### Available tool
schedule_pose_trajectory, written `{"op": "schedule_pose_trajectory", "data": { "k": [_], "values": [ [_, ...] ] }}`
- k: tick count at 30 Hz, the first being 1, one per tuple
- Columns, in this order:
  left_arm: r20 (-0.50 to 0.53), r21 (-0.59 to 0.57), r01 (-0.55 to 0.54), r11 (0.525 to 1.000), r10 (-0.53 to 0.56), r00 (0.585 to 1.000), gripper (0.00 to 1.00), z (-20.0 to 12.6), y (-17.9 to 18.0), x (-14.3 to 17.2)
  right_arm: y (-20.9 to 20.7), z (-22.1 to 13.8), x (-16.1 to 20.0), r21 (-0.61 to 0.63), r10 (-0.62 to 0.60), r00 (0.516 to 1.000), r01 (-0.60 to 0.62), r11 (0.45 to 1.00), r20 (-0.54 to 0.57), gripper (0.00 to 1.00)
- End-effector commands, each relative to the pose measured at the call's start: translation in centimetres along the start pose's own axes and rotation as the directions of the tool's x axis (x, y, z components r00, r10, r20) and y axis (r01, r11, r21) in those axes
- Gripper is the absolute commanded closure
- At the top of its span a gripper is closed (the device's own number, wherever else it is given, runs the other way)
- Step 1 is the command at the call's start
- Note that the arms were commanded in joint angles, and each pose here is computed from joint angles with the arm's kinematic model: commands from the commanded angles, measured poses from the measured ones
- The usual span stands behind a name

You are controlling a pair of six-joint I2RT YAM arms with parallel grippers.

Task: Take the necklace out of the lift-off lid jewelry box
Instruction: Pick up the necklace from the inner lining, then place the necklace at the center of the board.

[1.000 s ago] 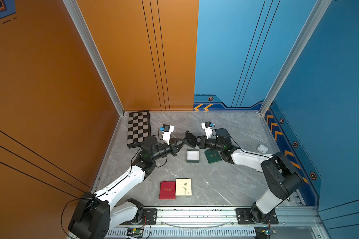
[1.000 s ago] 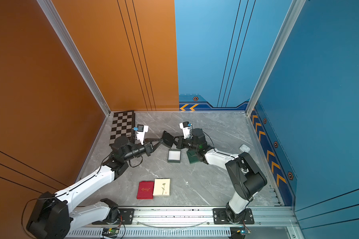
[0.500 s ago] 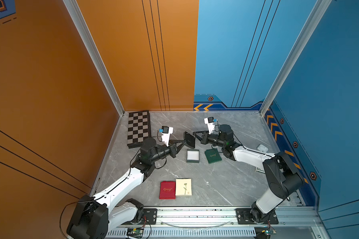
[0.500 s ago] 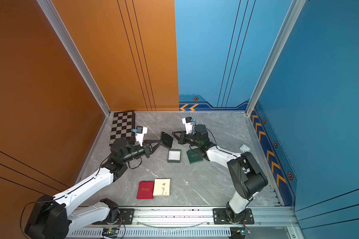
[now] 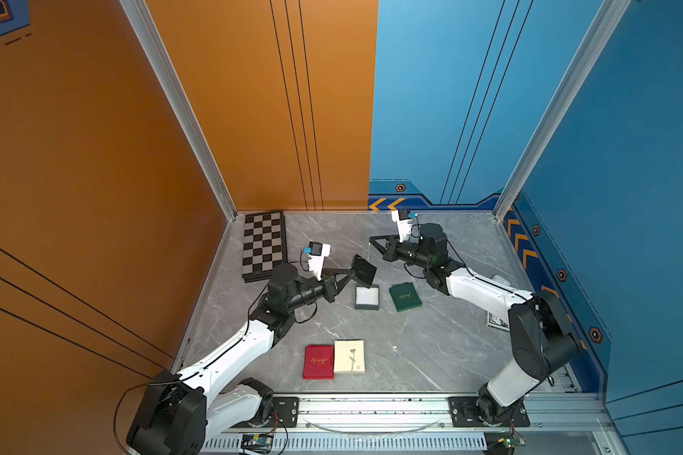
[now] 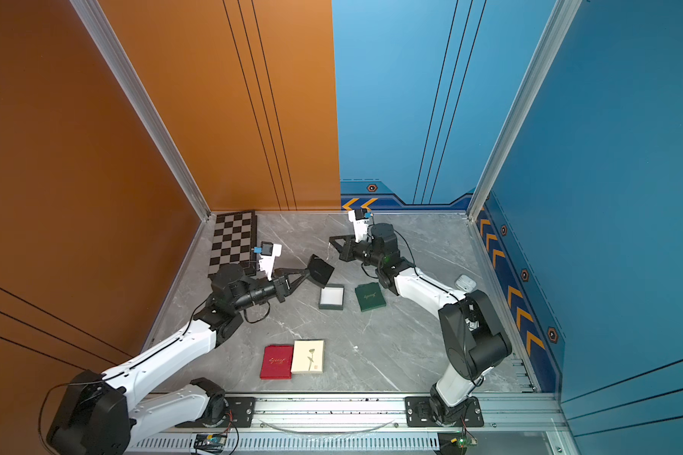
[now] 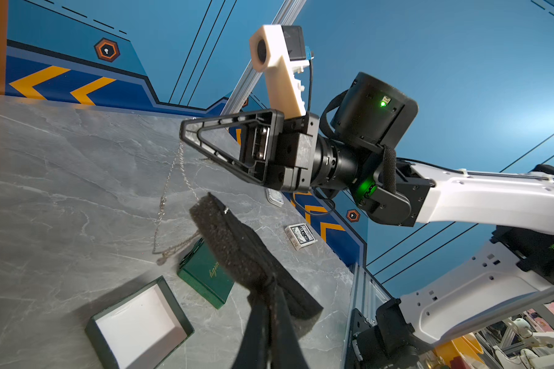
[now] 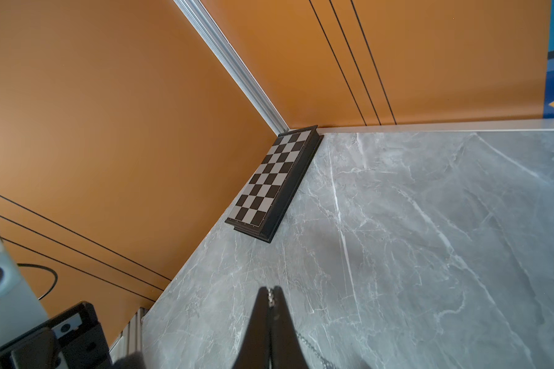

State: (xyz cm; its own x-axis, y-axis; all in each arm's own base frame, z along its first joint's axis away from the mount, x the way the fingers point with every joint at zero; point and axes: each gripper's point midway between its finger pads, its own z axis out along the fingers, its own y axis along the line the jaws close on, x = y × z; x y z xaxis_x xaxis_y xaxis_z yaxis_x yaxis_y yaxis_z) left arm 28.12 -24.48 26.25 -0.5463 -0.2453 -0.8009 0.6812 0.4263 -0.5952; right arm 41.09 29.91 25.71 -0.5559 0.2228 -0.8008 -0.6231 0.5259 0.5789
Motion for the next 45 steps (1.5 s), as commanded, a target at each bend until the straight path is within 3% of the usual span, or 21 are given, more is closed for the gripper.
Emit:
{"op": "schedule_pose_trajectory", "data": {
  "k": [1, 20, 35, 38, 45],
  "values": [
    [-0.019, 0.036, 0.0, 0.999, 0.0, 1.0, 1.0, 0.0, -0.7, 0.8, 1.0, -0.7, -2.7, 0.027, -0.057, 0.998, 0.056, 0.998, 0.04, 1.0],
    [-0.074, 0.021, 0.051, 0.998, -0.049, 0.996, 1.0, -0.1, -0.2, 4.1, 2.0, -0.6, -8.4, 0.091, -0.112, 0.986, 0.101, 0.991, 0.12, 1.0],
    [-0.071, -0.003, 0.054, 0.999, -0.054, 0.996, 1.0, -0.5, 0.4, 4.7, 0.7, 1.8, -8.3, 0.091, -0.089, 0.992, 0.08, 0.993, 0.092, 1.0],
    [-0.036, -0.04, 0.049, 0.998, -0.05, 0.998, 1.0, -0.9, 1.0, 4.1, 0.0, 2.4, -7.8, 0.097, -0.08, 0.994, 0.072, 0.993, 0.079, 1.0],
    [0.029, -0.246, 0.016, 0.969, -0.009, 1.0, 1.0, -3.2, 3.6, 3.0, -2.0, 4.5, -5.4, 0.106, -0.051, 0.998, 0.049, 0.993, 0.023, 1.0]
  ]
}}
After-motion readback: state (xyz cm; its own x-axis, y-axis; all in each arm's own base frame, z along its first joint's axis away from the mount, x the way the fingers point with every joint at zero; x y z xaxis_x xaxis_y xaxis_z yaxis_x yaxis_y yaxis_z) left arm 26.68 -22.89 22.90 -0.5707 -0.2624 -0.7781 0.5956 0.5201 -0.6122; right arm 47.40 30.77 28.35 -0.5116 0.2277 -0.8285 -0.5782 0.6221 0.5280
